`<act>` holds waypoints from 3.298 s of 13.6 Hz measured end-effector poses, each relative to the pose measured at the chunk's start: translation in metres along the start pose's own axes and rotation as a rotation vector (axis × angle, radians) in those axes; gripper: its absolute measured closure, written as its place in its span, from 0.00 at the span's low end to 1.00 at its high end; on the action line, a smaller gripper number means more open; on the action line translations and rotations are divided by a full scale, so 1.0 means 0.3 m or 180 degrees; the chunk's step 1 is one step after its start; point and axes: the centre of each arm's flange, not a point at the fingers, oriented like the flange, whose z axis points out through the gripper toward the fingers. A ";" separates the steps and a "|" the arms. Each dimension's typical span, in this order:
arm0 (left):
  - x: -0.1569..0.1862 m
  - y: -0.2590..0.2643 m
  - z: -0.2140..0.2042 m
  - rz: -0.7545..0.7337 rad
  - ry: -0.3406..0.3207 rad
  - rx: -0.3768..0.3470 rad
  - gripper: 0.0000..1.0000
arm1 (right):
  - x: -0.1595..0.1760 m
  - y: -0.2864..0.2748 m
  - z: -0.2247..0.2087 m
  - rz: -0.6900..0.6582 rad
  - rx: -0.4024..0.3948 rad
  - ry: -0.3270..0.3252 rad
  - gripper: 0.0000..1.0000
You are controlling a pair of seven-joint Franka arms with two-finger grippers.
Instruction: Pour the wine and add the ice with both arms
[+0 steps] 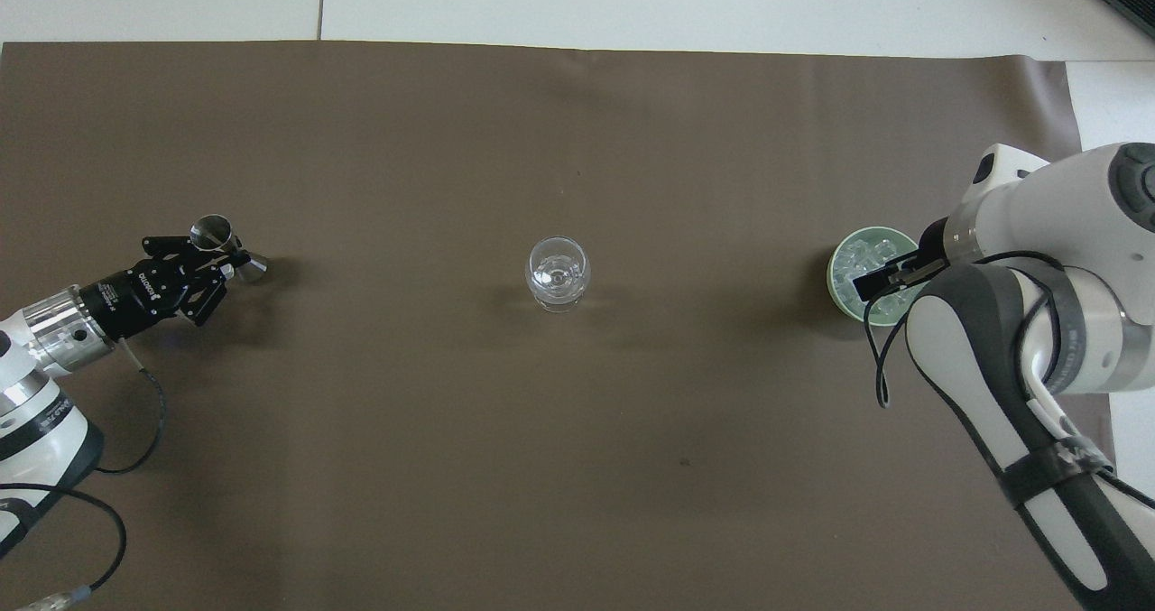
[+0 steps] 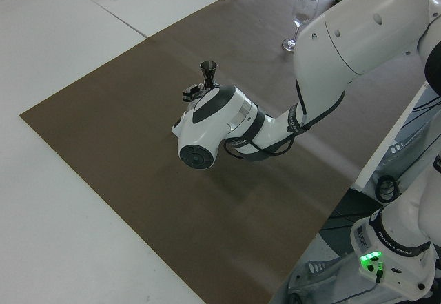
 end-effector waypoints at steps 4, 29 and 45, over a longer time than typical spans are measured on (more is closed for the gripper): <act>0.036 -0.022 -0.016 0.0052 -0.0068 -0.0018 0.79 | 0.010 0.012 0.085 -0.0126 -0.0008 -0.0025 0.00; -0.412 0.228 -0.167 0.2020 0.0923 0.0725 0.00 | -0.054 0.078 0.237 -0.0116 -0.0009 -0.0110 0.49; -1.116 0.152 -0.116 0.3828 0.1924 0.1474 0.00 | -0.032 0.083 0.228 -0.0047 -0.0074 0.0026 0.49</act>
